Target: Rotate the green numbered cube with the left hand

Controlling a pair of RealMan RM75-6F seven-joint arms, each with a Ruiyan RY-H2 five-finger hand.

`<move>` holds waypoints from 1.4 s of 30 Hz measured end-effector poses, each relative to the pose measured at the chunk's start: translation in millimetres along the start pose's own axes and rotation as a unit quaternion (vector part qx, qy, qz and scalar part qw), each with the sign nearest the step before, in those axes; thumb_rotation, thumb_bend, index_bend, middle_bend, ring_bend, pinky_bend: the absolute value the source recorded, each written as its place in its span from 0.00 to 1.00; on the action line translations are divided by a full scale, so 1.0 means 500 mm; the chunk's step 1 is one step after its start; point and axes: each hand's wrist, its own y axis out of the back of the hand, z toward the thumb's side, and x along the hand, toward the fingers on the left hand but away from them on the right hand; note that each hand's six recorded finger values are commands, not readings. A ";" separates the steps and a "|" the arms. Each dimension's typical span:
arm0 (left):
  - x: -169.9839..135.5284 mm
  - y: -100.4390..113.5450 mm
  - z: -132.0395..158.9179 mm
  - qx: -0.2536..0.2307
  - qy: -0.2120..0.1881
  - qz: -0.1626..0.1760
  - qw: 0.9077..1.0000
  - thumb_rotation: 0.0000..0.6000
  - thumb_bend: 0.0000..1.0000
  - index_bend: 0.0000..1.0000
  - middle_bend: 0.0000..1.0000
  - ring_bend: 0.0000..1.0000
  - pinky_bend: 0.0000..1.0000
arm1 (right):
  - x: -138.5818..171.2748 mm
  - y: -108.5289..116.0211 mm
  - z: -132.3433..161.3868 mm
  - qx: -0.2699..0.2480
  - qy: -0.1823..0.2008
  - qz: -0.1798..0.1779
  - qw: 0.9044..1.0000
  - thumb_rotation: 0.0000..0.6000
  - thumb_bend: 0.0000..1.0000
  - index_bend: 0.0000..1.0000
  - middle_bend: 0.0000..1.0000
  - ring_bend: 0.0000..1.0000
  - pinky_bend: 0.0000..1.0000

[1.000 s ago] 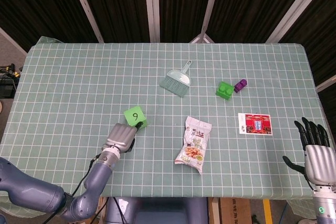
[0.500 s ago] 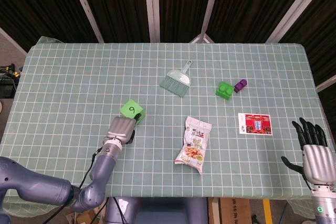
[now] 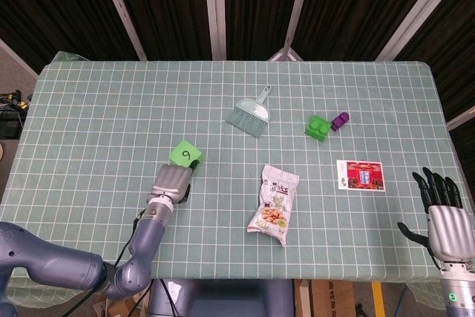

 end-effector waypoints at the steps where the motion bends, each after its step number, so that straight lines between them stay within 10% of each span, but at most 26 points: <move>1: 0.002 0.002 -0.004 -0.002 0.002 0.002 1.000 1.00 0.80 0.11 0.83 0.74 0.79 | 0.000 0.000 0.000 0.000 0.000 0.000 1.000 1.00 0.17 0.10 0.01 0.00 0.00; 42: 0.048 0.016 -0.042 -0.040 0.090 0.067 0.993 1.00 0.81 0.11 0.79 0.74 0.80 | 0.004 -0.014 0.014 0.012 0.004 0.011 1.000 1.00 0.18 0.10 0.01 0.00 0.00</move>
